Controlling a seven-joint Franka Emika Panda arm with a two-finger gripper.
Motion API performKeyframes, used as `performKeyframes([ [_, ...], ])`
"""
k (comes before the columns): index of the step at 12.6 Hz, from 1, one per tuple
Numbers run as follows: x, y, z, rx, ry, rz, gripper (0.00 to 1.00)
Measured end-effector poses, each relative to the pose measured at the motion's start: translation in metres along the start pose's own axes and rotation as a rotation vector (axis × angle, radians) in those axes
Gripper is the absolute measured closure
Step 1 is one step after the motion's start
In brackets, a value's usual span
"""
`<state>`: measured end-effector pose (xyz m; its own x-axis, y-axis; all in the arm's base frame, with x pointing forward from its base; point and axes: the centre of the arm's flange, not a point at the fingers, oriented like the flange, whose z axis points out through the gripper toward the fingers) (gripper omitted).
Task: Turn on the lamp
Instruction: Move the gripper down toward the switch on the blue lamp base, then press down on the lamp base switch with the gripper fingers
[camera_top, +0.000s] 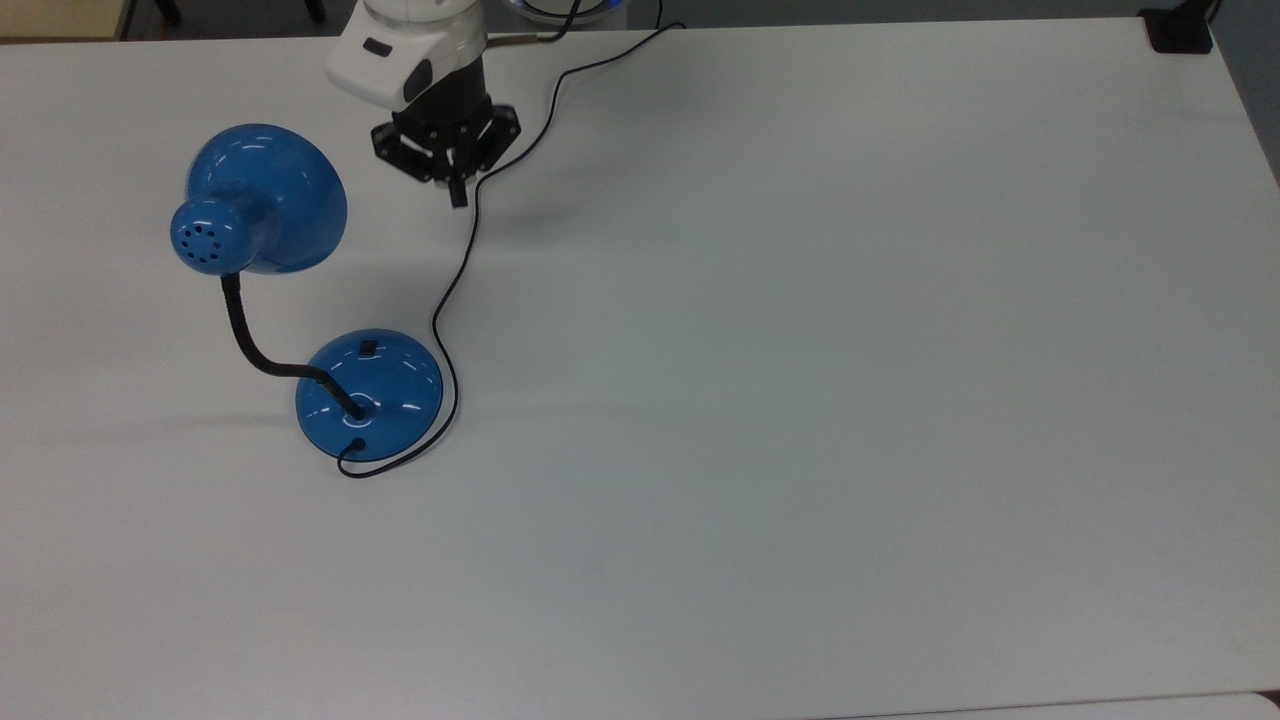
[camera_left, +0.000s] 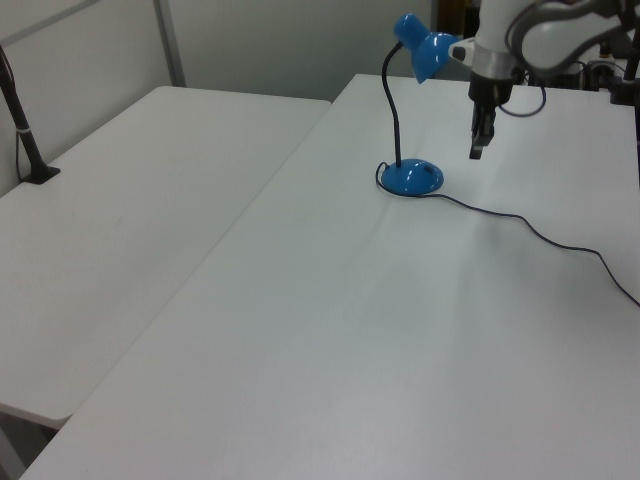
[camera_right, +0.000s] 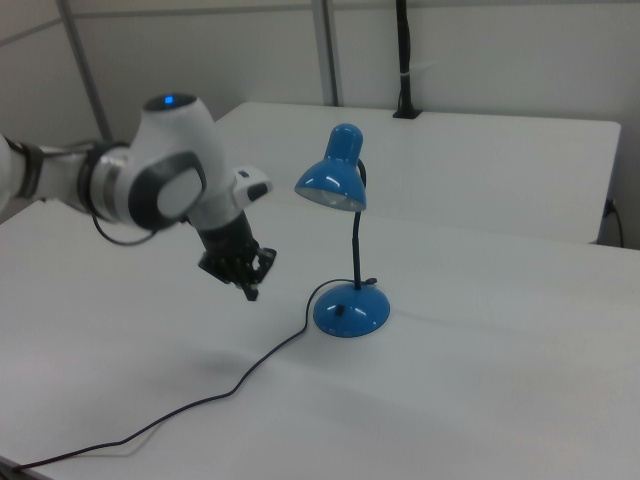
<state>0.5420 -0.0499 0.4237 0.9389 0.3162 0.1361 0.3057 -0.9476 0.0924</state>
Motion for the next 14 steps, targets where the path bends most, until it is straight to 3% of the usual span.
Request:
performKeyframes([
  [10, 0.009, 0.032, 0.100, -0.190, 0.444, 0.047, 0.99],
  [14, 0.008, 0.047, 0.103, -0.217, 0.484, 0.070, 0.99],
])
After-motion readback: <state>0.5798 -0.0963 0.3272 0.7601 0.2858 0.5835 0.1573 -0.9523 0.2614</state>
